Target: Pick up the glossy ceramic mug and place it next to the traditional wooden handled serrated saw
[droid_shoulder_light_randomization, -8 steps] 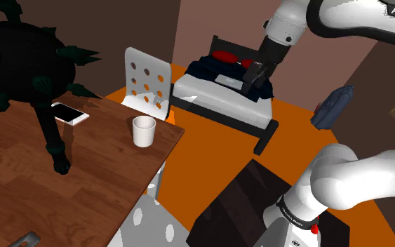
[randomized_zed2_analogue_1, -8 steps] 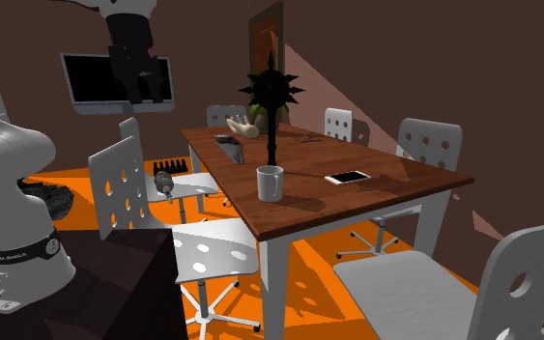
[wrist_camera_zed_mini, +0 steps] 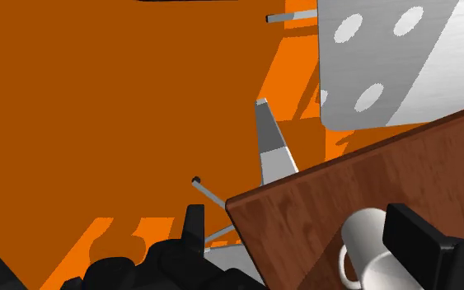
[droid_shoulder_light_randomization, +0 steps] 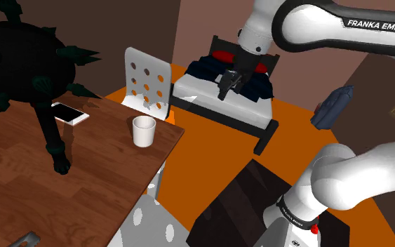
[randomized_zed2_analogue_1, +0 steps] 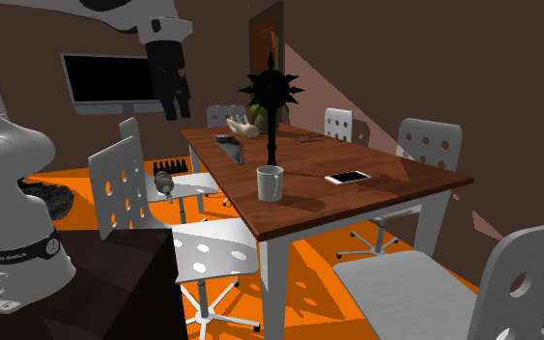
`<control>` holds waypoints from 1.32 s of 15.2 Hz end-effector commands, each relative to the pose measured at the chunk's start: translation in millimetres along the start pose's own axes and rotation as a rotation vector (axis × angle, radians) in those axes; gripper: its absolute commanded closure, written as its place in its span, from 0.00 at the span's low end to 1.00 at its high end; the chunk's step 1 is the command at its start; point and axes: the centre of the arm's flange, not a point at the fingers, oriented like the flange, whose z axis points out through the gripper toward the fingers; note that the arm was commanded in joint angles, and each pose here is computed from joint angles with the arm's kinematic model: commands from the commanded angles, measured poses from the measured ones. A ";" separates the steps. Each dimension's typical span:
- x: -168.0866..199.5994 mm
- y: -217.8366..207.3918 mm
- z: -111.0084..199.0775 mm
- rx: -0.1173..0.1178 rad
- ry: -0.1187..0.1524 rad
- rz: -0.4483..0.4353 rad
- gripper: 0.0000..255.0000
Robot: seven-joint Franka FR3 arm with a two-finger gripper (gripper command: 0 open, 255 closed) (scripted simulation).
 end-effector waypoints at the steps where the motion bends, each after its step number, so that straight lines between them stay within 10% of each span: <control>1: 14.4 -19.1 17.3 0.001 0.004 -0.008 0.00; 20: 142.9 -181.3 155.9 -0.001 0.027 -0.083 0.00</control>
